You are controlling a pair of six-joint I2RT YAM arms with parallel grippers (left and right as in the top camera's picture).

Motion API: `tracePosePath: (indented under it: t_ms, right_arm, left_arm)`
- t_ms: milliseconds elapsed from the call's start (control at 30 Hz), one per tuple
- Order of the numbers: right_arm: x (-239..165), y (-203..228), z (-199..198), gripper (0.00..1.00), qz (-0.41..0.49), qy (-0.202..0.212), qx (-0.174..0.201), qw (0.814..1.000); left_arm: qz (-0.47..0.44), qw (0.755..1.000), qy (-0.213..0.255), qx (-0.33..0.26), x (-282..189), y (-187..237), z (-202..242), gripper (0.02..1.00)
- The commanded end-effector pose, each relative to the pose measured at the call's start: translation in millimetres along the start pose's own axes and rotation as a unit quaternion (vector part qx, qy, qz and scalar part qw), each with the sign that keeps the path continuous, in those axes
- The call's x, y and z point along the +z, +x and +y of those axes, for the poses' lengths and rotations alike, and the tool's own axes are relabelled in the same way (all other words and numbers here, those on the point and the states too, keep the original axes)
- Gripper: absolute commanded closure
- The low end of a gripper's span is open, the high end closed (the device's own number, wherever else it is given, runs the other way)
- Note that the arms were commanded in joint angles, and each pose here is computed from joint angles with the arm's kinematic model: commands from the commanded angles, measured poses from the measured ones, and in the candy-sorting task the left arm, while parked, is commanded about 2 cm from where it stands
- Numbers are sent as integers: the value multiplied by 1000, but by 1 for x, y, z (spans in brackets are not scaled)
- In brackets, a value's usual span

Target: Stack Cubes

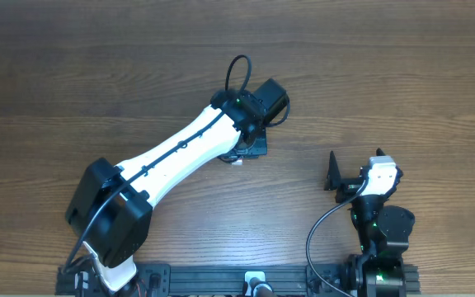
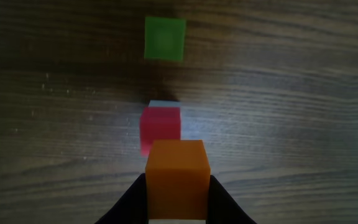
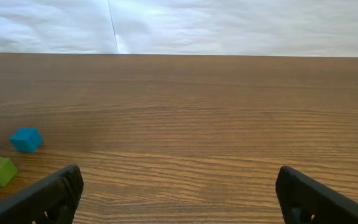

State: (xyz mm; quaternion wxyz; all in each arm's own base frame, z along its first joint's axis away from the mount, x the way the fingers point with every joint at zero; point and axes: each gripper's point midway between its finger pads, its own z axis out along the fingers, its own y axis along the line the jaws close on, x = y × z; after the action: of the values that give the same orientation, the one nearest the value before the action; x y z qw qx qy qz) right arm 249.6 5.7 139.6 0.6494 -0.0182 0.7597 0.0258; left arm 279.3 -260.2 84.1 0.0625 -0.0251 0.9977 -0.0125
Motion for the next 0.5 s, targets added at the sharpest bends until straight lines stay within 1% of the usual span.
tracePosePath:
  t_ms: [33,500]
  right_arm:
    - [0,2,4,7,1,-9,-3,1000]
    - [0,2,4,7,1,-9,-3,1000]
  left_arm:
    - [16,1000,-6,1,1,1,5,976]
    - [28,999,-19,-7,15,-1,10,976]
